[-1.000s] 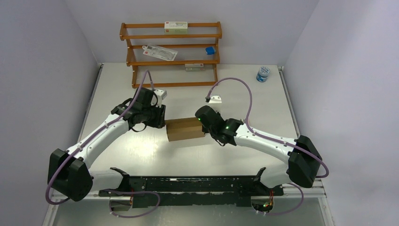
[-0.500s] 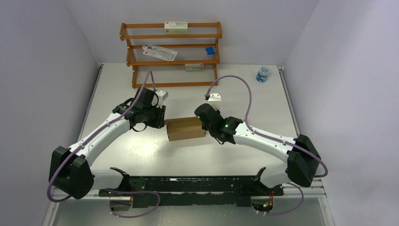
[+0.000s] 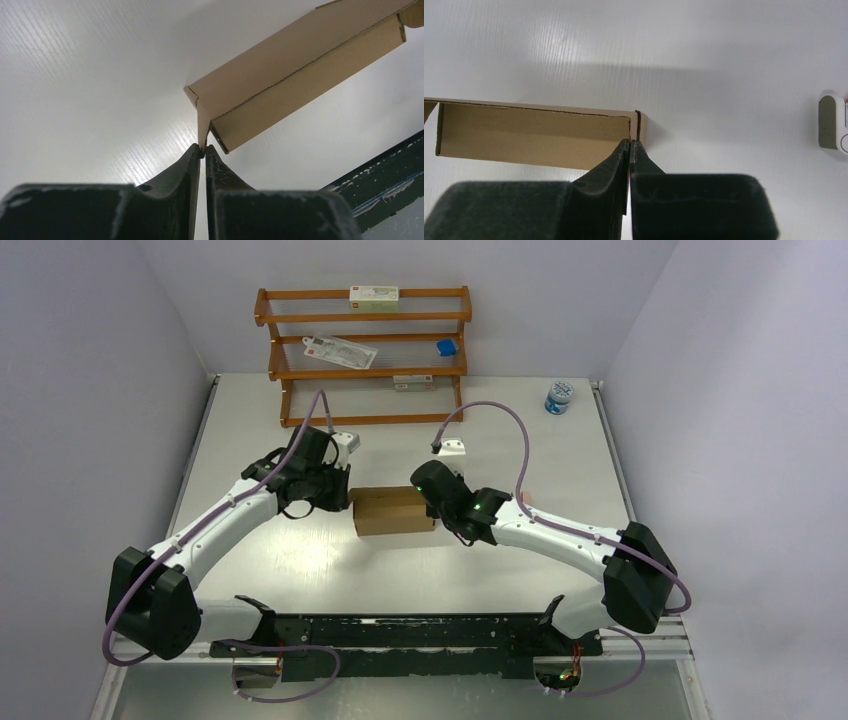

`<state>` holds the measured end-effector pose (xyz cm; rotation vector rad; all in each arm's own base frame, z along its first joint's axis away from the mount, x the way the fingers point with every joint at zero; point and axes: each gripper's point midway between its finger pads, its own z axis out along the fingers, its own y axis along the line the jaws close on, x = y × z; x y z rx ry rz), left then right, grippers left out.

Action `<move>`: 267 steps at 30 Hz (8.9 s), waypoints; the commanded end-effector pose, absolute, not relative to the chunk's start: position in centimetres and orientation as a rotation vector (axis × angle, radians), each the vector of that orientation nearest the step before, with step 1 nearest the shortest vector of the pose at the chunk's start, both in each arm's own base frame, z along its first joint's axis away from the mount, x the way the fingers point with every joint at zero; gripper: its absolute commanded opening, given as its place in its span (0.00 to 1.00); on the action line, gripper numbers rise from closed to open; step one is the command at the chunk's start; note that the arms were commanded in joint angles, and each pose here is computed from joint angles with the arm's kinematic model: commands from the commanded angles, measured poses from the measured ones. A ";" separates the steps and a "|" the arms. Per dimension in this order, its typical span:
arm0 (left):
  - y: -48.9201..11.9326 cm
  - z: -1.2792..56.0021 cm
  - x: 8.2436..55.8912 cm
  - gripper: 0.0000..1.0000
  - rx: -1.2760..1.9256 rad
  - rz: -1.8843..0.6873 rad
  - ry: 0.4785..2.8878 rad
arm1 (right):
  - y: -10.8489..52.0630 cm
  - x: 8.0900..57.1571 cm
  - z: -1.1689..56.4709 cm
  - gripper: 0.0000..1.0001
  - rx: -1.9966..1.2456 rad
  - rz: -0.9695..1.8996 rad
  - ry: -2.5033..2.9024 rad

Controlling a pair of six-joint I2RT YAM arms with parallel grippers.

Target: Fold the paper box

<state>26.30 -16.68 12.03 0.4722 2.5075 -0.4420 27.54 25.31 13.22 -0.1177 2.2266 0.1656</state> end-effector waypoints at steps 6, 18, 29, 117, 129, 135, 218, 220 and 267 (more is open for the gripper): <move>-19.0 13.7 26.8 0.10 0.453 -0.561 2.443 | 25.8 27.8 13.4 0.02 -0.094 0.199 2.226; -19.8 12.6 26.6 0.09 0.354 -0.414 2.465 | 25.8 27.5 13.0 0.01 -0.091 0.210 2.237; -20.0 12.0 26.4 0.07 0.297 -0.344 2.474 | 25.8 27.4 12.9 0.01 -0.091 0.215 2.242; -19.7 9.3 24.2 0.05 0.190 -0.263 2.522 | 26.0 26.7 11.7 0.01 -0.090 0.236 2.272; -19.5 13.3 24.3 0.36 0.130 -0.364 2.381 | 25.9 26.6 14.9 0.30 -0.081 0.312 2.211; -19.2 15.5 24.7 0.51 0.098 -0.405 2.319 | 25.3 27.1 16.1 0.31 -0.063 0.304 2.171; -18.9 13.3 26.9 0.05 0.187 -0.396 2.546 | 25.4 28.4 14.4 0.00 -0.308 0.250 2.304; -19.3 13.6 27.2 0.05 0.152 -0.418 2.533 | 25.3 28.2 14.2 0.00 -0.282 0.233 2.312; -17.8 12.1 26.2 0.05 -0.006 -0.389 2.455 | 26.2 25.4 11.5 0.00 -0.075 0.133 2.316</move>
